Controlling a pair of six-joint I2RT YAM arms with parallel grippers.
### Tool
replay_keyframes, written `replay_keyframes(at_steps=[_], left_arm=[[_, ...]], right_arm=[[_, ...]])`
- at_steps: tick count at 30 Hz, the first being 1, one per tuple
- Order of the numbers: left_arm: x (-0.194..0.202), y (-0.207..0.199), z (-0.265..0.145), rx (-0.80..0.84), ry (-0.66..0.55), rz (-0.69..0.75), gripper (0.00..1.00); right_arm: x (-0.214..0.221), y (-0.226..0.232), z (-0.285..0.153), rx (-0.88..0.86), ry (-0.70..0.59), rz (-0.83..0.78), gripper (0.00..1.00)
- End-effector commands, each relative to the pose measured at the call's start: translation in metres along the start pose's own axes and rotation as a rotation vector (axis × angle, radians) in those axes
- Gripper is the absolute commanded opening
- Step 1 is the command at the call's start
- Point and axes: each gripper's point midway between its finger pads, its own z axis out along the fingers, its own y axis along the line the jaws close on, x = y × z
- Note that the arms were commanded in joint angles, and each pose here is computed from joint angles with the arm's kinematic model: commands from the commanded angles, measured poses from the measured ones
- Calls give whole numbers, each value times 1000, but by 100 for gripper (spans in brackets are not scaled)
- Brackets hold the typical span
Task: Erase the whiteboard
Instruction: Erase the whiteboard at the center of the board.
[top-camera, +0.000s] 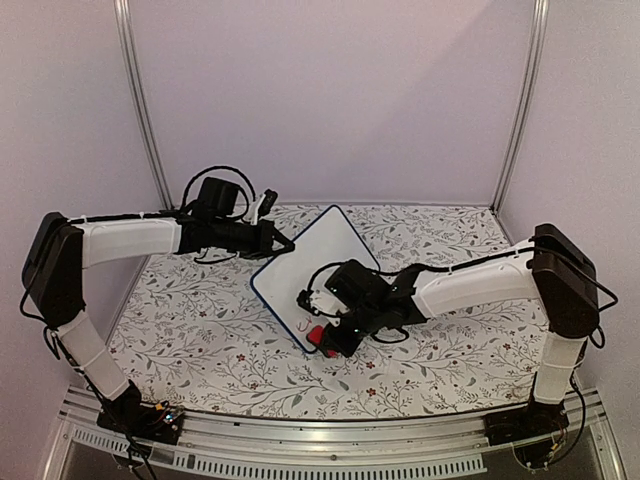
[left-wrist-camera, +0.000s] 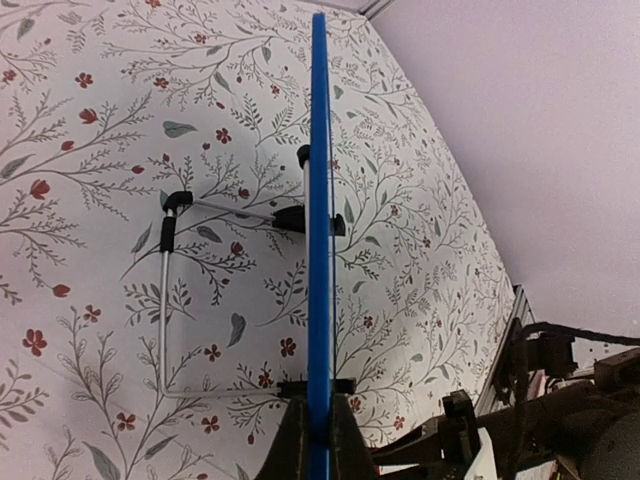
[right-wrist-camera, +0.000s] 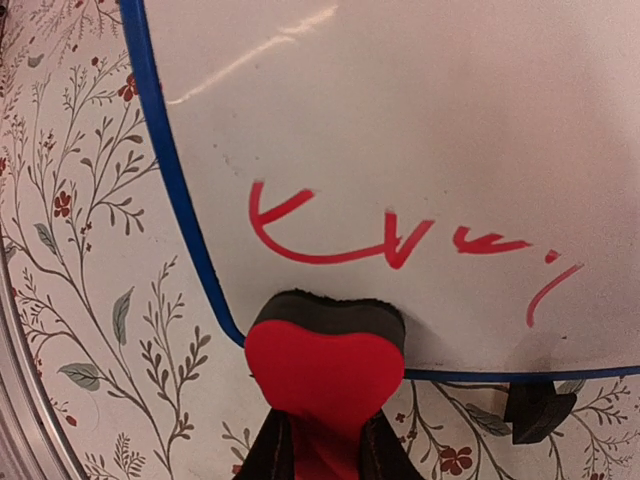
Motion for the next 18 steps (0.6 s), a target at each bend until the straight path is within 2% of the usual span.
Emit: replay_keyframes(at_steps=[1,18], left_arm=[[7,-3,5,14,29,-1,0],[7,-3,6,17,32,-5,0]], right_arm=[[-28,3,8,38,-54,-36,0],[-74,-5,-7,119,-171,-77,0]])
